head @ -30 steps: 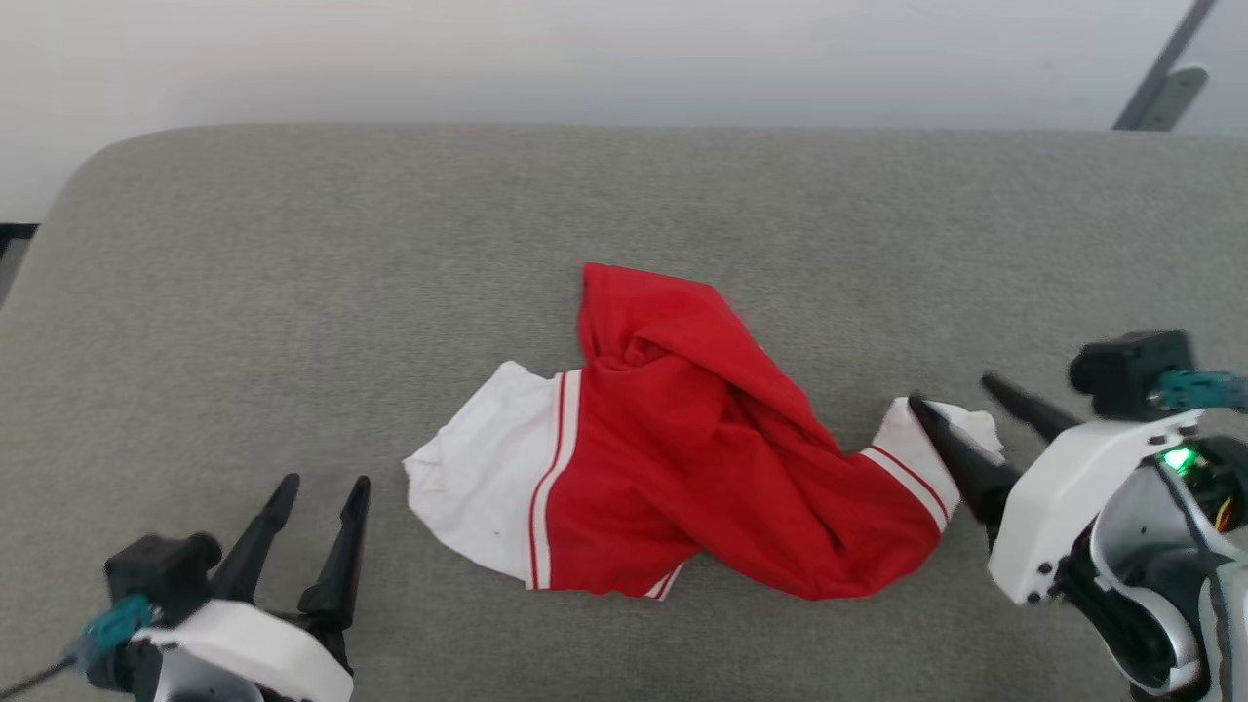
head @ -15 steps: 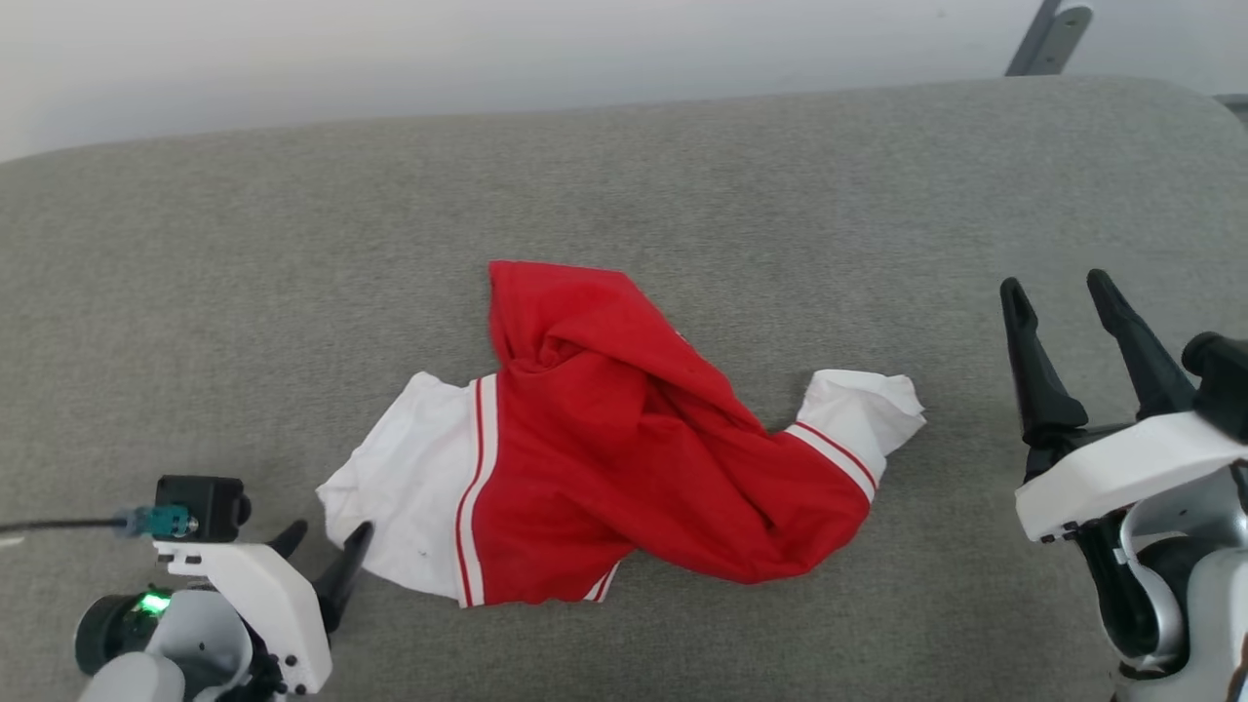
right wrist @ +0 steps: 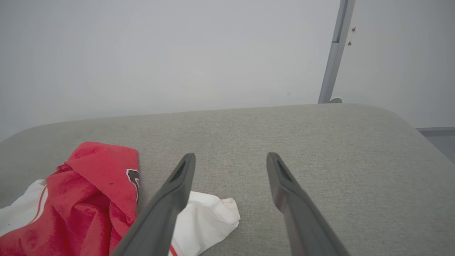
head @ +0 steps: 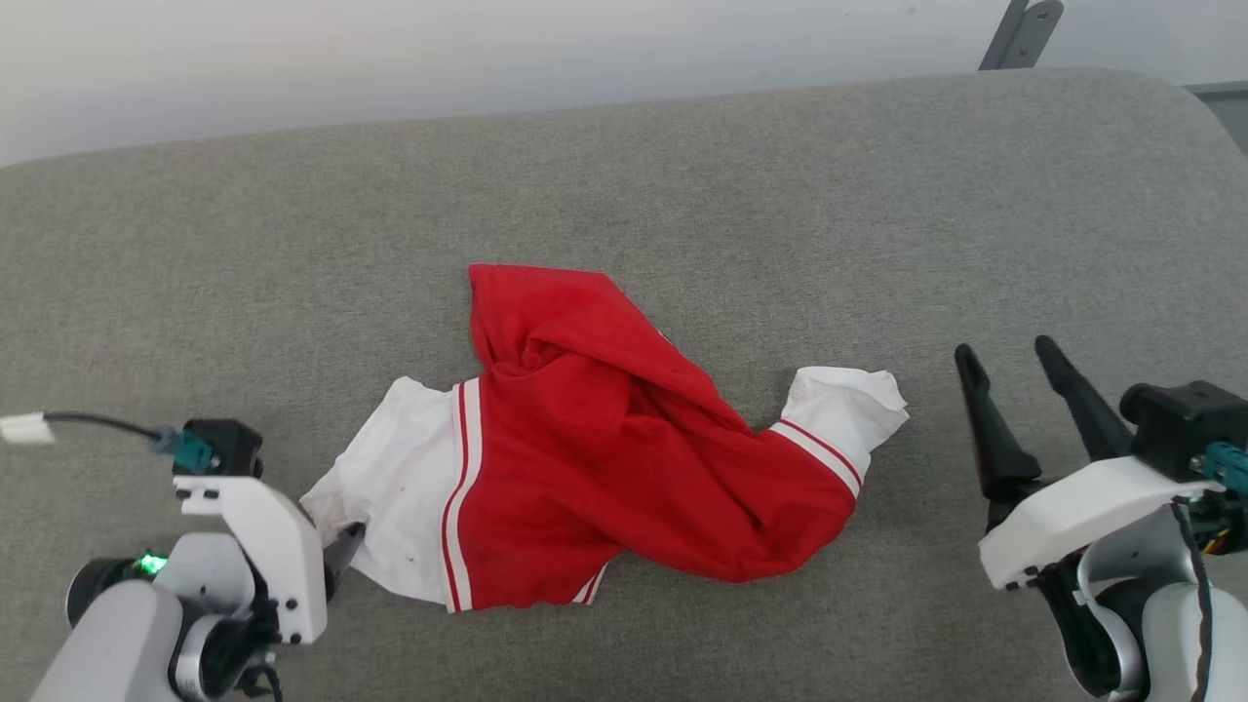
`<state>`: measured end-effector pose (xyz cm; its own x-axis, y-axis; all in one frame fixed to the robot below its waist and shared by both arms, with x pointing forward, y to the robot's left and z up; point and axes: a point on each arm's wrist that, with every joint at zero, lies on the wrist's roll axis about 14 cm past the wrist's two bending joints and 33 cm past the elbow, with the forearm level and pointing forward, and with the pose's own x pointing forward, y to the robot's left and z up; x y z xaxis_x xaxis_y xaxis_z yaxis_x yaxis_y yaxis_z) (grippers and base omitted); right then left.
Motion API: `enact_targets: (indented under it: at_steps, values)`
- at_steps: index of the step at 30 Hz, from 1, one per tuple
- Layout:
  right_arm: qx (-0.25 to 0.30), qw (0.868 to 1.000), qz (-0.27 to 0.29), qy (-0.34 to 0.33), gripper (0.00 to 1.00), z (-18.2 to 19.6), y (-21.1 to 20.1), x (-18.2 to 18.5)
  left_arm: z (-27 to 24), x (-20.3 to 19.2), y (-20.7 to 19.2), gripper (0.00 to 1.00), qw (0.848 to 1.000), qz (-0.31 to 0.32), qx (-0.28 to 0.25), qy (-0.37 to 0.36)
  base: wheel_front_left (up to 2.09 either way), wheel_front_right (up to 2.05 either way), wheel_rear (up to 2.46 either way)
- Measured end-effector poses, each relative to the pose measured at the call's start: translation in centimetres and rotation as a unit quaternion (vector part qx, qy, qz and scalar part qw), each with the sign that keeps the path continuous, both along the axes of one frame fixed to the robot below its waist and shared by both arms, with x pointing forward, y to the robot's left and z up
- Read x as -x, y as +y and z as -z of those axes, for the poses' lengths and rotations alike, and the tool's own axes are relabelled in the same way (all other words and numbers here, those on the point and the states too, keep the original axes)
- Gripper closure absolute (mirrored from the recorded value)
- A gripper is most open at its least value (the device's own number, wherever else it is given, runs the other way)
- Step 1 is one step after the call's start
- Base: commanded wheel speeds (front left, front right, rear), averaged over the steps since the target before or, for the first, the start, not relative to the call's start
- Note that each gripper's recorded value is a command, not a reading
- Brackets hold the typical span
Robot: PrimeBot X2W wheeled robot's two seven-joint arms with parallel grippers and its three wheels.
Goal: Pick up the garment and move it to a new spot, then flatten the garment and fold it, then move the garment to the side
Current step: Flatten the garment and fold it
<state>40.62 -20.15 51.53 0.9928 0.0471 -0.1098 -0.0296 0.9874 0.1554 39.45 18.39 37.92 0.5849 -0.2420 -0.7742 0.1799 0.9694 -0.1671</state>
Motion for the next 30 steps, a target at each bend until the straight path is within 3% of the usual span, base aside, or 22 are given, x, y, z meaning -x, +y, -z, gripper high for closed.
enact_targets:
  at_steps: [5, 7, 16, 23, 30]
  values:
    - [0.004, 0.999, -0.026, 0.034, 0.0, 1.3, 0.9, 0.0, 0.3, -0.6, -0.4, 0.0, 0.999, 0.007, 0.002, 0.032, 0.0, 0.0, 0.0]
    - [0.006, 0.999, -0.03, 0.042, 0.0, 1.7, 0.9, -0.1, 0.6, -0.7, -0.3, 1.0, 0.999, 0.011, 0.001, 0.046, 0.0, 0.0, 0.0]
    - [0.007, 0.997, -0.039, 0.062, 0.0, 2.8, 1.1, -0.6, 1.0, -1.7, 1.9, 1.0, 0.998, -0.011, -0.008, 0.054, 0.0, 0.0, 0.0]
    - [0.011, 0.997, -0.039, 0.072, 0.0, 3.5, 1.0, -1.3, 1.1, -1.8, 6.5, 1.0, 0.995, -0.061, -0.057, 0.063, 0.0, 0.0, 0.0]
    - [0.012, 0.996, -0.046, 0.081, 0.0, 4.0, 1.4, -2.0, 1.3, -1.3, 7.7, 1.0, 0.991, -0.075, -0.07, 0.083, 0.0, 0.0, 0.0]
